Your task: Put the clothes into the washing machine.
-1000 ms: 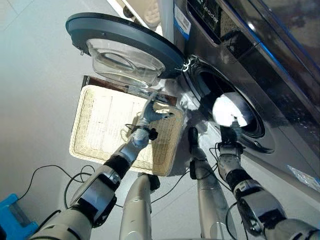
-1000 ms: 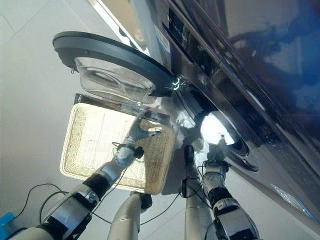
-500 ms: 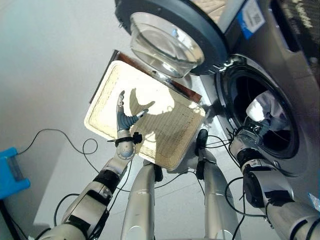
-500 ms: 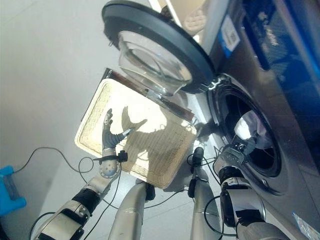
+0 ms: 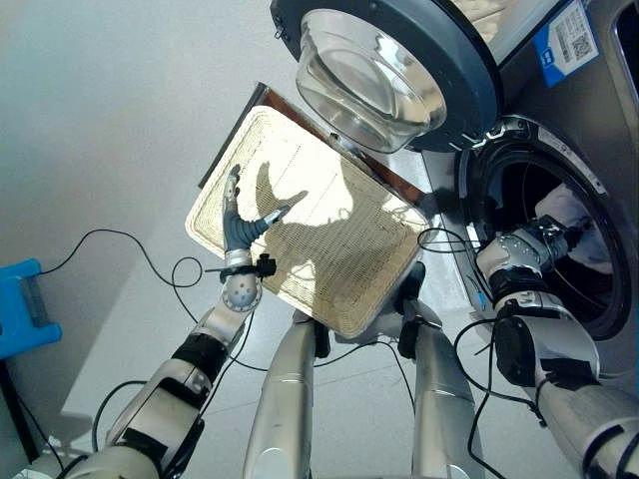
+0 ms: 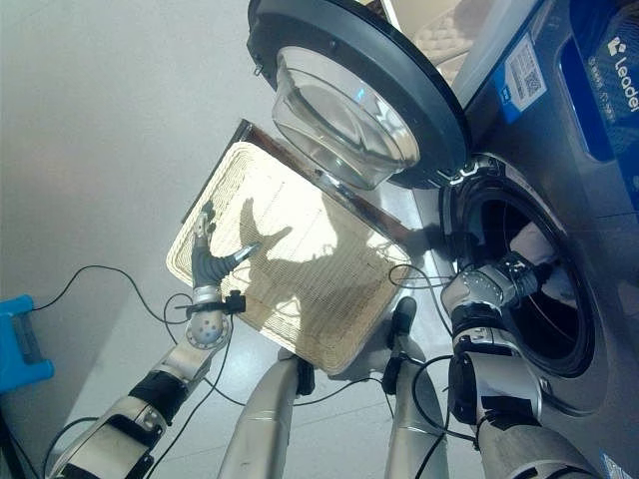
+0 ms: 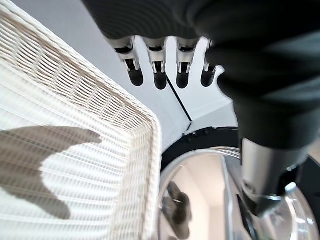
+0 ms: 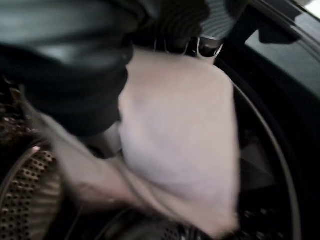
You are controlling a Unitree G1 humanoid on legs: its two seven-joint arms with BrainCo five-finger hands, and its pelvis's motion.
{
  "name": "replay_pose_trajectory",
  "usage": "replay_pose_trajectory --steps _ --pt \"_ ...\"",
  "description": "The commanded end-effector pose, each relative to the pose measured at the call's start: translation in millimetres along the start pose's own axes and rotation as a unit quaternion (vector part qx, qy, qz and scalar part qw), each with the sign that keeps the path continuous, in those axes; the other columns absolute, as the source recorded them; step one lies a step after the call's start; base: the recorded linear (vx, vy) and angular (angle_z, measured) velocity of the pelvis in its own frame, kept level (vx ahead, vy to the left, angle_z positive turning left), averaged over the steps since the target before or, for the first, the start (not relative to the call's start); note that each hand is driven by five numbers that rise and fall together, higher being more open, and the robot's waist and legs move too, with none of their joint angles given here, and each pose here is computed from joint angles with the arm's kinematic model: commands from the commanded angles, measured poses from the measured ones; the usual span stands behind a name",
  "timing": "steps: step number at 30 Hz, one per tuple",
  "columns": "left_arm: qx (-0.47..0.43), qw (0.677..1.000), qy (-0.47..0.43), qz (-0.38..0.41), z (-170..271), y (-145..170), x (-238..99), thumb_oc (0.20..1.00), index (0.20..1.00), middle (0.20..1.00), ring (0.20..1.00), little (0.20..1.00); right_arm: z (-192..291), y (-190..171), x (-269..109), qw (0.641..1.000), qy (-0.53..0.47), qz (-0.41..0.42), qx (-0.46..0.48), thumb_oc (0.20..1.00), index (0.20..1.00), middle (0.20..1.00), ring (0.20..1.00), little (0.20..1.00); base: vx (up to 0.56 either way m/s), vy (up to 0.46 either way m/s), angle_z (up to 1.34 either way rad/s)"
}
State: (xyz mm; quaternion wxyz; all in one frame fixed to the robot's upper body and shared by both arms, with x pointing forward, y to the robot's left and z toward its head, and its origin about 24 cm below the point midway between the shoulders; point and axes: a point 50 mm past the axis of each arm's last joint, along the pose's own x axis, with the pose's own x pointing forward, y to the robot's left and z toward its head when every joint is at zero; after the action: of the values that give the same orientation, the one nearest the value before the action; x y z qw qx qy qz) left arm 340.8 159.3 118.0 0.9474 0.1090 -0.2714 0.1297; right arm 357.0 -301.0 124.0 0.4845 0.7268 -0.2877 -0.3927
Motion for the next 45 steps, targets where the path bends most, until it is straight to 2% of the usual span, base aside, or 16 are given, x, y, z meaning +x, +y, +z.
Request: replay_pose_trajectory --steps 1,15,18,23,24,26,29,30,34,37,39,41,42,43,44,45 --pt "-0.025 0.999 -0.014 0.020 8.8 2.4 7.5 1.000 1.000 1.000 1.000 1.000 32.6 25.4 14.0 0.996 -0.065 0.064 0.002 1.000 1.000 1.000 1.000 1.000 0.00 0.000 0.00" --pt "-0.018 1.000 -0.005 0.018 5.5 -1.2 6.9 1.000 1.000 1.000 1.000 1.000 36.7 4.2 20.8 0.997 -0.039 0.031 -0.055 1.000 1.000 1.000 1.000 1.000 0.00 0.000 0.00" --pt "-0.011 1.000 -0.002 0.016 3.9 -1.3 7.3 1.000 1.000 1.000 1.000 1.000 35.5 -0.7 23.5 0.995 -0.014 0.044 -0.089 1.000 1.000 1.000 1.000 1.000 0.00 0.000 0.00" --pt "-0.006 1.000 0.009 0.017 -0.5 -0.6 5.8 1.000 1.000 1.000 1.000 1.000 18.2 -12.6 16.3 0.973 0.058 0.083 -0.209 1.000 1.000 1.000 1.000 1.000 0.00 0.006 0.00" --pt "0.004 1.000 0.014 0.017 -3.8 1.8 5.1 1.000 1.000 1.000 1.000 1.000 11.5 -25.9 11.3 0.951 0.092 0.087 -0.283 1.000 1.000 1.000 1.000 1.000 0.00 0.000 0.00" --pt "0.005 1.000 0.018 0.019 -5.4 3.0 4.8 1.000 1.000 1.000 1.000 1.000 8.6 -32.2 8.6 0.941 0.105 0.083 -0.310 1.000 1.000 1.000 1.000 1.000 0.00 0.000 0.00" --pt "0.012 0.999 0.033 0.018 -13.4 7.1 -1.3 1.000 1.000 1.000 1.000 1.000 9.8 -60.4 2.9 0.885 0.150 0.090 -0.431 1.000 1.000 1.000 1.000 1.000 0.00 0.001 0.01" --pt "0.012 0.999 0.034 0.018 -14.4 7.7 -2.1 1.000 1.000 1.000 1.000 1.000 10.2 -63.0 2.3 0.881 0.153 0.089 -0.439 1.000 1.000 1.000 1.000 1.000 0.02 0.002 0.07" --pt "0.019 0.998 0.050 0.017 -22.3 9.8 -11.9 1.000 1.000 1.000 1.000 1.000 12.7 -89.0 -6.9 0.819 0.187 0.103 -0.532 1.000 1.000 1.000 1.000 1.000 0.01 0.005 0.03" --pt "0.033 0.997 0.070 0.014 -32.3 7.3 -25.3 1.000 1.000 1.000 1.000 1.000 16.2 -127.0 -23.8 0.736 0.232 0.101 -0.628 1.000 1.000 1.000 1.000 1.000 0.02 0.019 0.03" --pt "0.037 0.996 0.077 0.013 -35.2 7.0 -28.7 1.000 1.000 1.000 1.000 1.000 19.3 -136.7 -27.4 0.722 0.245 0.095 -0.640 1.000 1.000 1.000 1.000 1.000 0.02 0.006 0.00" --pt "0.048 0.994 0.094 0.011 -42.9 5.9 -39.1 1.000 1.000 1.000 1.000 1.000 26.8 -164.1 -40.1 0.679 0.285 0.072 -0.673 1.000 1.000 1.000 1.000 1.000 0.06 0.023 0.01" --pt "0.048 0.994 0.097 0.011 -44.1 5.9 -40.8 1.000 1.000 1.000 1.000 1.000 27.9 -168.0 -42.1 0.672 0.291 0.069 -0.677 1.000 1.000 1.000 1.000 1.000 0.06 0.028 -0.01" --pt "0.050 0.993 0.106 0.009 -48.3 6.9 -46.0 1.000 1.000 1.000 1.000 1.000 32.4 -179.0 -47.3 0.640 0.313 0.069 -0.699 1.000 1.000 1.000 1.000 1.000 0.03 0.015 -0.01" --pt "0.051 0.993 0.108 0.008 -49.2 7.1 -47.2 1.000 1.000 1.000 1.000 1.000 33.6 -181.3 -48.5 0.633 0.316 0.069 -0.703 1.000 1.000 1.000 1.000 1.000 0.05 0.018 -0.03" --pt "0.055 0.991 0.120 0.002 -53.8 7.2 -52.3 1.000 1.000 1.000 1.000 1.000 38.6 -191.5 -53.8 0.587 0.333 0.076 -0.734 1.000 1.000 1.000 1.000 1.000 0.04 0.007 -0.02"
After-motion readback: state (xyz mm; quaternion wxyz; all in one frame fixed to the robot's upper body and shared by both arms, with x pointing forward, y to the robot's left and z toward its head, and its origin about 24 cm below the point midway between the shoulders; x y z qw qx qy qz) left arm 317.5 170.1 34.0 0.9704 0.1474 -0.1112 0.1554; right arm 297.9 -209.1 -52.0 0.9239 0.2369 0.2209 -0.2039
